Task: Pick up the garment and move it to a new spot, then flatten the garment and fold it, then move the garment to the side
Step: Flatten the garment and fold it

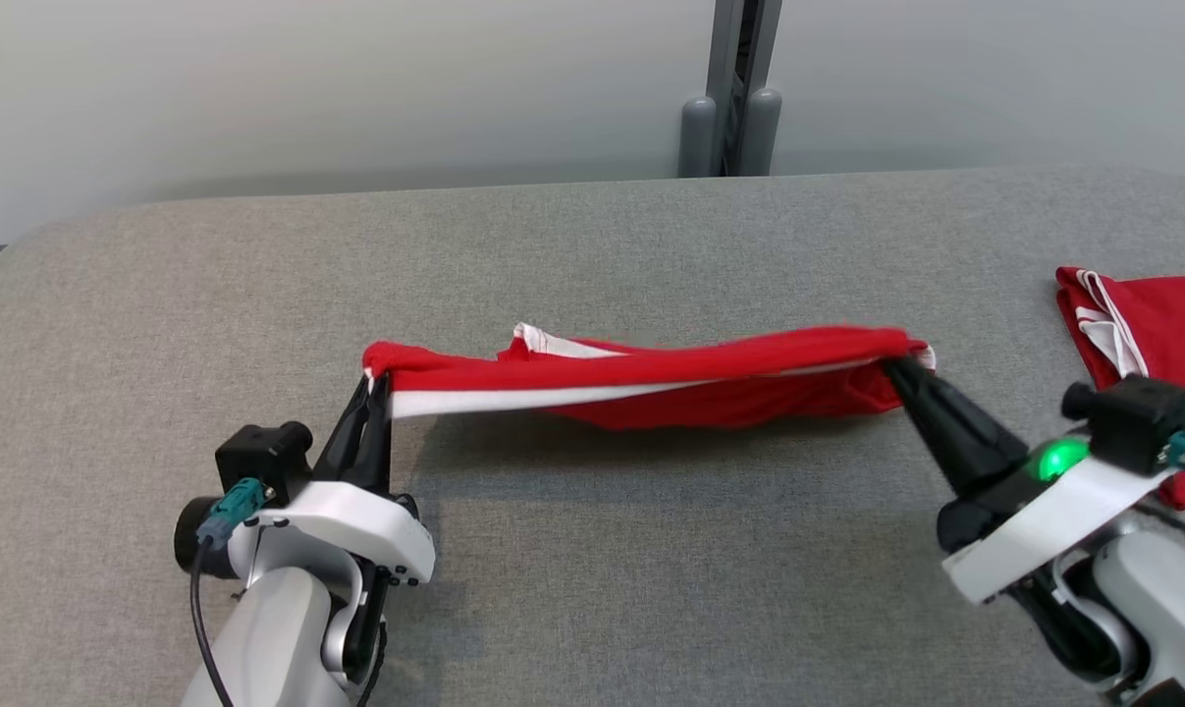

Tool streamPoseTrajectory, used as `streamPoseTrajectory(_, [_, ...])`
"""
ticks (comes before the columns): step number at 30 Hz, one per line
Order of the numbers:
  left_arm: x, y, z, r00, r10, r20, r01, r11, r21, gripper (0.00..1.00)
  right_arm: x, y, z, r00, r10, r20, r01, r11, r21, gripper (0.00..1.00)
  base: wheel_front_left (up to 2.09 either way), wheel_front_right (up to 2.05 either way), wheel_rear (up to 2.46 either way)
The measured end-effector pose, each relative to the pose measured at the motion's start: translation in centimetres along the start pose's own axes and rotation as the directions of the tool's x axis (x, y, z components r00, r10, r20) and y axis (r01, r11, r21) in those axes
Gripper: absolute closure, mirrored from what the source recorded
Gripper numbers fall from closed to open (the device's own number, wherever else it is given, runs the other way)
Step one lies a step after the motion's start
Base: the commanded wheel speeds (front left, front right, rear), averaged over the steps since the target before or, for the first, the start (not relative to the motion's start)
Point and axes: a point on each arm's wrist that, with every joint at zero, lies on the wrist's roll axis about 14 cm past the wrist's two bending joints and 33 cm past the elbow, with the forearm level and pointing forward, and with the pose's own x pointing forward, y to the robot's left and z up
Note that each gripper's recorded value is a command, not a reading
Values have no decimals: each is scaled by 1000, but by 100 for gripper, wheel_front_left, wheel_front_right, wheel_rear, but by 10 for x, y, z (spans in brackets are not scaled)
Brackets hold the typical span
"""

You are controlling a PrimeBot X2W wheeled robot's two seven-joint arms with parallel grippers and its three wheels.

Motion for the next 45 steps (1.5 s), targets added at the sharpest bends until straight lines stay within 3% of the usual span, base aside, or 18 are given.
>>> streamPoseTrajectory(9, [3, -20, 59, 982, -57, 181, 68, 996, -54, 100, 5, -16, 57, 988, -34, 148, 49, 994, -99, 100, 0, 0, 0])
streamPoseTrajectory(13, [2, -29, 91, 961, -71, 266, 98, 991, -91, 100, 9, -25, 85, 982, -45, 181, 84, 974, -210, 100, 0, 0, 0])
streamPoseTrajectory(21, [-6, -42, 161, 904, -63, 424, 162, 966, -200, 100, 23, -13, 124, 977, -30, 212, 96, 947, -307, 100, 0, 0, 0])
streamPoseTrajectory(26, [-10, -43, 174, 900, -46, 433, 177, 947, -267, 100, 26, -6, 125, 980, -34, 194, 95, 943, -318, 100, 0, 0, 0])
streamPoseTrajectory(30, [-4, -42, 166, 925, -52, 375, 169, 943, -286, 100, 31, -11, 123, 983, -52, 174, 104, 946, -306, 100, 0, 0, 0])
streamPoseTrajectory(33, [10, -44, 163, 943, -83, 321, 196, 921, -338, 100, 43, -16, 123, 988, -60, 143, 103, 944, -313, 100, 0, 0, 0])
streamPoseTrajectory(40, [76, -34, 206, 942, -95, 321, 196, 934, -298, 100, 97, -38, 158, 985, -56, 164, 111, 930, -350, 100, 0, 0, 0])
streamPoseTrajectory(45, [132, -34, 246, 915, -92, 393, 208, 942, -264, 100, 147, -63, 185, 975, -59, 215, 140, 912, -386, 100, 0, 0, 0])
